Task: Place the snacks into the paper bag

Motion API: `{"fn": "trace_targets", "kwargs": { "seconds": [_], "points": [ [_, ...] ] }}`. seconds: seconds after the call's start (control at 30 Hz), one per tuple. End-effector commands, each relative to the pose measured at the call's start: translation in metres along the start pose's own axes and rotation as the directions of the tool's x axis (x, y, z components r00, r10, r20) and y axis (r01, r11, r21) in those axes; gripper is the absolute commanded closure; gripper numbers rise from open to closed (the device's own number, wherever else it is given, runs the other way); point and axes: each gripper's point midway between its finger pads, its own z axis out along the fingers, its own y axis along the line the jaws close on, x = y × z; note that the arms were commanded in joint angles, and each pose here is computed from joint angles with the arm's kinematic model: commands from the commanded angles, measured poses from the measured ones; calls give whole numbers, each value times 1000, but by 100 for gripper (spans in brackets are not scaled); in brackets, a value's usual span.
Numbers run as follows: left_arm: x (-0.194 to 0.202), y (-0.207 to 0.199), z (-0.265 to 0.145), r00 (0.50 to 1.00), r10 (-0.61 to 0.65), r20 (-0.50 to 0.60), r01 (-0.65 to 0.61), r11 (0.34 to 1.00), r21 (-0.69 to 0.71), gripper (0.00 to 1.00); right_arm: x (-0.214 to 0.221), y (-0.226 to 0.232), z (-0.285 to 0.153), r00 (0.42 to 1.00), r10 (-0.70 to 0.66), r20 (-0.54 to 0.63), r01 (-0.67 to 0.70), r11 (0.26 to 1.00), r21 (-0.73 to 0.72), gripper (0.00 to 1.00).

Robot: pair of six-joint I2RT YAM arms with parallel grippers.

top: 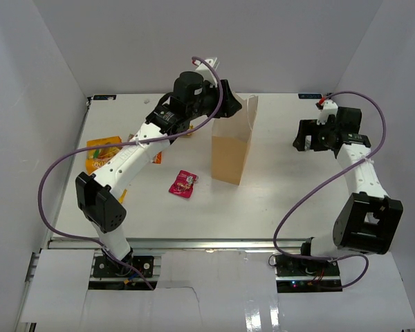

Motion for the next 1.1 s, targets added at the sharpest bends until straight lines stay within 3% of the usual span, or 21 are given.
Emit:
{"fn": "trace_targets", "kwargs": {
  "seconds": [0.0, 0.27, 0.37, 0.6, 0.8, 0.93, 1.07],
  "points": [
    [-37, -27, -22, 995, 32, 91, -37, 998, 50, 38, -21, -18, 0, 1000, 19, 8, -20, 997, 74, 6],
    [-50, -35, -44, 989, 62, 132, -70, 996, 58, 36, -19, -61, 35, 994, 74, -74, -56, 973, 223, 7],
    [-47, -38, -52, 989, 72, 130, -82, 994, 74, 34, -21, -79, 55, 992, 43, -116, -11, 965, 261, 7],
    [-38, -33, -84, 982, 103, 159, -115, 991, 64, 22, -5, -87, 115, 931, -160, -329, 197, 977, 82, 8],
    [-21, -17, -116, 978, 94, 184, -96, 995, 2, 16, 7, -79, 134, 882, -309, -356, 303, 950, -75, 6],
    [3, -1, -130, 985, 44, 169, -37, 998, -42, 15, 19, -81, 143, 866, -323, -382, 314, 945, -87, 6],
    [23, 8, -143, 988, -11, 156, 20, 998, -53, 15, 31, -88, 151, 853, -323, -410, 320, 944, -78, 14]
  ]
}}
